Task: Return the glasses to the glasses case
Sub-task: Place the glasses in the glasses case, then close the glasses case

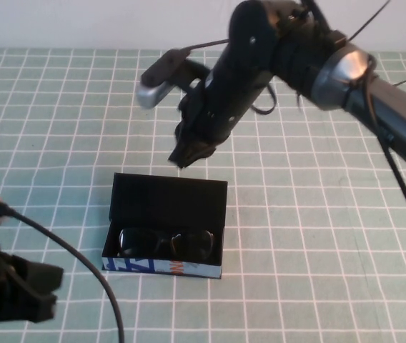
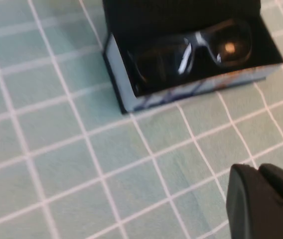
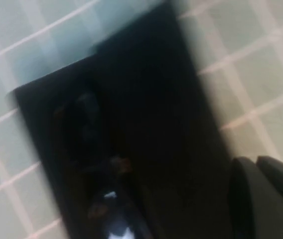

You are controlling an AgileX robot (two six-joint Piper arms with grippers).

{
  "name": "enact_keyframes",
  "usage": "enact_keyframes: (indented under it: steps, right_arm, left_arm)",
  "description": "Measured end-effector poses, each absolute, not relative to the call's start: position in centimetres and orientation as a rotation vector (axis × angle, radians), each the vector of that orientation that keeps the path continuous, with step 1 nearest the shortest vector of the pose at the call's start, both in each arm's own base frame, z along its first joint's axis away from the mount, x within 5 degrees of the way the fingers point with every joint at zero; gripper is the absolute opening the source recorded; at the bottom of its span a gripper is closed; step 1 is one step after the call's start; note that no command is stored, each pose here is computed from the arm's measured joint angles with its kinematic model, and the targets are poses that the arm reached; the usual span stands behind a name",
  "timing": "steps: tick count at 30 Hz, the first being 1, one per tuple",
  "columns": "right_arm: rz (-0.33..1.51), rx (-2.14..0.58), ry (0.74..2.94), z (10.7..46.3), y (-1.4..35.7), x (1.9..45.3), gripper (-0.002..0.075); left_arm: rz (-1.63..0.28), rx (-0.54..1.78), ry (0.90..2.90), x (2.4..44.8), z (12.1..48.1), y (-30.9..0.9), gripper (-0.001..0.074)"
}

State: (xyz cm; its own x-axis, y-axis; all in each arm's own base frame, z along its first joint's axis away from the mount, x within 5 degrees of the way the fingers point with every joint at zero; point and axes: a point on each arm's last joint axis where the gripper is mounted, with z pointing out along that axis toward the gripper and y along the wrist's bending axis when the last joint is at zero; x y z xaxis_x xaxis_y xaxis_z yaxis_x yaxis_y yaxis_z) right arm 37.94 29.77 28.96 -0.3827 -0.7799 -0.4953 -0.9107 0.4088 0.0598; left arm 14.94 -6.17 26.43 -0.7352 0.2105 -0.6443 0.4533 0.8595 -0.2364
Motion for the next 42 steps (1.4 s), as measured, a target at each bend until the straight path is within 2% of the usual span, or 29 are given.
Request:
enact_keyframes:
  steps: [5,11,24,32,42]
  right_arm:
    - [0.573,-1.186,2.360,28.7,27.3,40.7,-0.0011]
    - [0.713,-1.045,2.440,25.4,26.1,43.1,-0.0011]
    - [0.763,-1.070,2.485,21.6,26.7,43.8,-0.0011]
    - [0.943,-1.181,2.416,22.2,27.4,42.8,-0.0011]
    - [1.111,-1.119,2.374,23.0,28.3,42.5,-0.0011]
  left_arm:
    - [-0.602,0.519,2.392,15.4,23.1,-7.6,-0.0001]
    - [-0.572,0.581,2.360,17.0,20.9,-10.3,-0.0001]
    - [-0.404,0.645,2.451,20.0,15.7,-15.1,-0.0001]
    - [-0.368,0.635,2.465,21.5,14.8,-15.9,-0.0001]
    - [-0.367,0.634,2.463,21.6,14.9,-15.9,-0.0001]
